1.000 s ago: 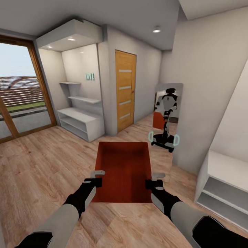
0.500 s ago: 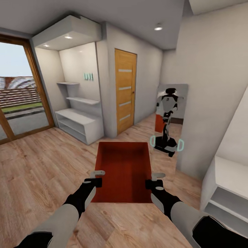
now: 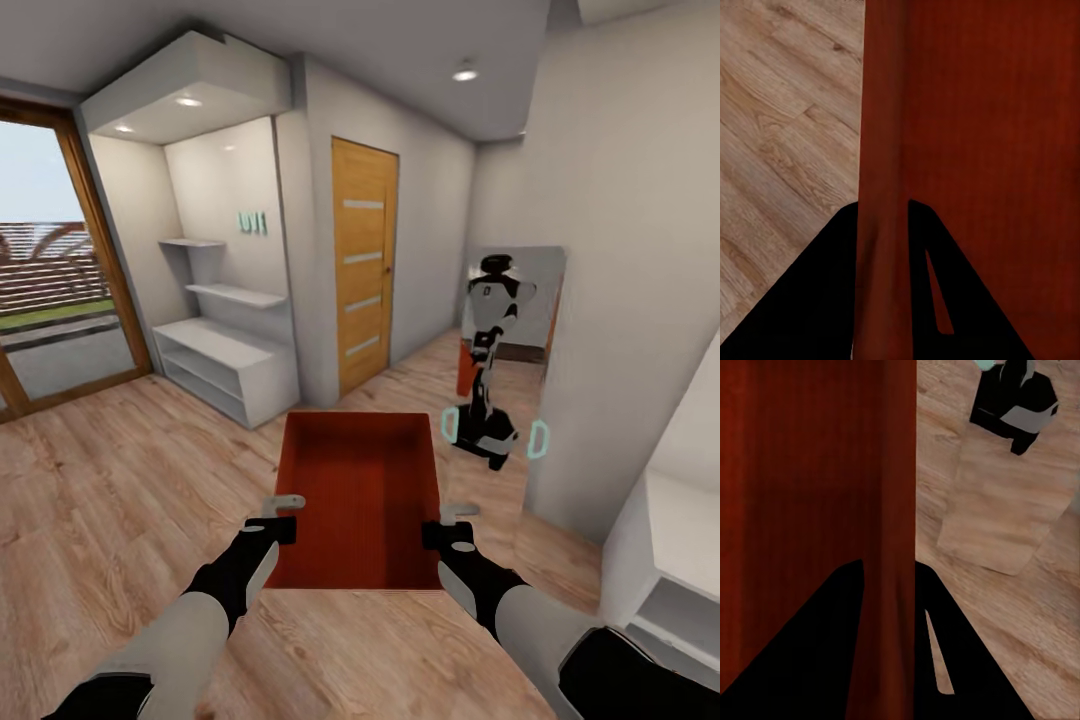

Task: Move the two storage containers from the living room to the garage. In the garage, place one container on the floor and stack the other container on top of it (either order is fine).

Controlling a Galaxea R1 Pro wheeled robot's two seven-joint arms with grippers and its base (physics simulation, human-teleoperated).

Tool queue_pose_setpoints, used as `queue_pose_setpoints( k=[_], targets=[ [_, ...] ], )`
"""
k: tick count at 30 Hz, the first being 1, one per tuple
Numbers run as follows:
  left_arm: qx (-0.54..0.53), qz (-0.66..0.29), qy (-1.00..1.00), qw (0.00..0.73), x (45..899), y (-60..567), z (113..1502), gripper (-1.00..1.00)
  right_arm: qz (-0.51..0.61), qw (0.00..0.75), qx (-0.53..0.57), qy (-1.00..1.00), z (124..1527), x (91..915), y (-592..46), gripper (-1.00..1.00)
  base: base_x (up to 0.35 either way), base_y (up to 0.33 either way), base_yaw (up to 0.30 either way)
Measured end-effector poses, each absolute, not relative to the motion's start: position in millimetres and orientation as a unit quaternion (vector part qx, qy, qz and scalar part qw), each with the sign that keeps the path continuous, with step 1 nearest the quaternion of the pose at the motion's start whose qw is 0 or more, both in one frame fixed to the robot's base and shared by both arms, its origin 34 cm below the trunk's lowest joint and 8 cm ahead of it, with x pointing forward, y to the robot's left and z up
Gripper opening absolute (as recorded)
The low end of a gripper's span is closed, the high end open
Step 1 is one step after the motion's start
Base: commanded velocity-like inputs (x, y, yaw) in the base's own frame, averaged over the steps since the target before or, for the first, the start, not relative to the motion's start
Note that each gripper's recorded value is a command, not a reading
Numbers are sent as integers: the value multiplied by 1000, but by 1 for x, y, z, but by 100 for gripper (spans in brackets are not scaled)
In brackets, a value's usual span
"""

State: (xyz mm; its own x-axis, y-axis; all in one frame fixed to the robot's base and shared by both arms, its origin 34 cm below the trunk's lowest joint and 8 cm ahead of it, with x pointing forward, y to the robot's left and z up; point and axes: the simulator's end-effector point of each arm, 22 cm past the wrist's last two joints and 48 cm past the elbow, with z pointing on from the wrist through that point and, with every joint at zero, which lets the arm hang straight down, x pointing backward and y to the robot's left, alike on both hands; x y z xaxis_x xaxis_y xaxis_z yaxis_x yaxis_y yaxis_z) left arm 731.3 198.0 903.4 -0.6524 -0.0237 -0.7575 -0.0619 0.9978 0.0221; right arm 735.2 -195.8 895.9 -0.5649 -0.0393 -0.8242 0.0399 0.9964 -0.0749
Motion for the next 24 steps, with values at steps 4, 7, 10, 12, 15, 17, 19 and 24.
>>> queue_pose_setpoints(
  k=[4,7,10,12,15,17,19,24],
  targets=[
    [-23,23,909,416,731,198,903,-100,-42,466,0,884,896,735,-196,-100,322,0,0],
    [-23,23,908,418,732,198,905,-100,-42,468,1,883,897,736,-196,-100,322,0,134],
    [-23,23,908,417,732,198,904,-100,-42,467,0,883,896,736,-196,-100,322,0,229],
    [-23,23,908,417,732,198,904,-100,-42,467,1,883,896,736,-196,-100,322,0,254],
    [-23,23,908,417,732,198,904,-100,-42,467,0,883,896,736,-196,-100,323,0,265],
    [-23,23,908,417,732,198,904,-100,-42,467,0,883,896,735,-196,-100,322,0,268],
    [-23,23,908,417,732,198,904,-100,-42,467,0,883,896,736,-196,-100,322,0,268],
    [-23,23,908,417,732,198,904,-100,-42,467,0,883,896,735,-196,-100,322,0,268]
  ],
)
